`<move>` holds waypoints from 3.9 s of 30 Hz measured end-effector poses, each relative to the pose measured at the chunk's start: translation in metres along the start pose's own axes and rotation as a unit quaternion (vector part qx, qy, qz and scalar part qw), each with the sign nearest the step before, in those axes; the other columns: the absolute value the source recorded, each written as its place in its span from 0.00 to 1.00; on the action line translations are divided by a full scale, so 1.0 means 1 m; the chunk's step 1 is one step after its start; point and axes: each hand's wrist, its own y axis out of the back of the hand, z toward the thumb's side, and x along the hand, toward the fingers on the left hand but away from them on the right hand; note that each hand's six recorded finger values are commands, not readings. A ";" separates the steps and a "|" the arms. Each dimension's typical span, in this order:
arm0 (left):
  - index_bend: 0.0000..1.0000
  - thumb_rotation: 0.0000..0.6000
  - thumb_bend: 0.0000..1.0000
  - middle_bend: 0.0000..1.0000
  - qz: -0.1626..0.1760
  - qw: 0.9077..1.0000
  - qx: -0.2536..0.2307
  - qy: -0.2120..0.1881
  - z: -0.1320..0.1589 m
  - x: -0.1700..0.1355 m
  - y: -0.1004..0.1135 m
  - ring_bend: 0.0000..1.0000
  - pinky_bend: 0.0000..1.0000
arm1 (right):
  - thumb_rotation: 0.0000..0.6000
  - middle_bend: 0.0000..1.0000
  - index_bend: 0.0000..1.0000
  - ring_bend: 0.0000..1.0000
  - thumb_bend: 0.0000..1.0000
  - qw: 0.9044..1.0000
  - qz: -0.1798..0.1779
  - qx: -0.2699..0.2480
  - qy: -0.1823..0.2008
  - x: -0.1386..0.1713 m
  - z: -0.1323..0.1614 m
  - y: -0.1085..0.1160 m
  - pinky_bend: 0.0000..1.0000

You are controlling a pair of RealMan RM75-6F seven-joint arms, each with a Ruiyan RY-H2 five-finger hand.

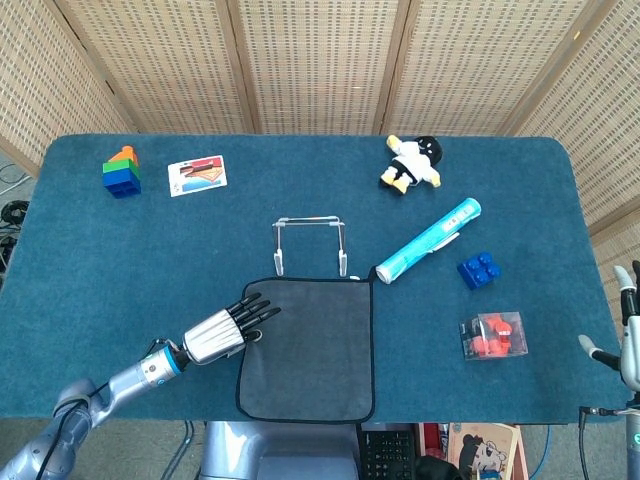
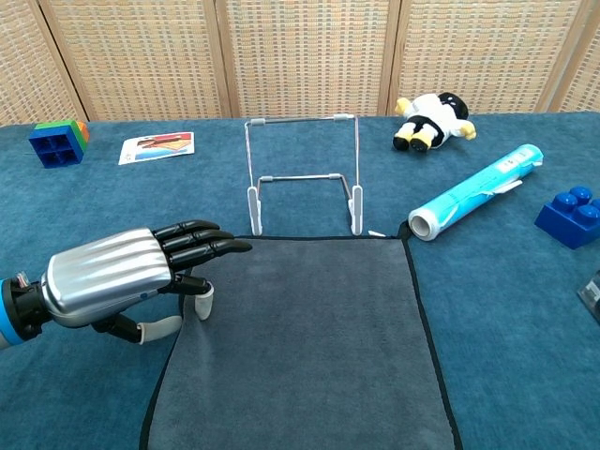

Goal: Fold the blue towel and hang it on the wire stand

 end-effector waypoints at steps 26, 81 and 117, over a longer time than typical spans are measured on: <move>0.72 1.00 0.44 0.00 0.006 1.000 -0.008 0.015 -0.009 -0.011 0.005 0.00 0.04 | 1.00 0.00 0.00 0.00 0.00 1.000 0.004 -0.006 0.004 0.002 0.001 0.001 0.00; 0.71 1.00 0.44 0.00 0.016 0.999 0.044 -0.017 -0.010 -0.015 0.021 0.00 0.04 | 1.00 0.00 0.00 0.00 0.00 1.000 0.009 -0.020 0.008 0.004 0.003 0.002 0.00; 0.33 1.00 0.39 0.00 0.009 0.999 0.042 -0.023 0.019 0.067 0.017 0.00 0.05 | 1.00 0.00 0.00 0.00 0.00 1.000 0.006 -0.028 0.005 0.005 -0.003 0.007 0.00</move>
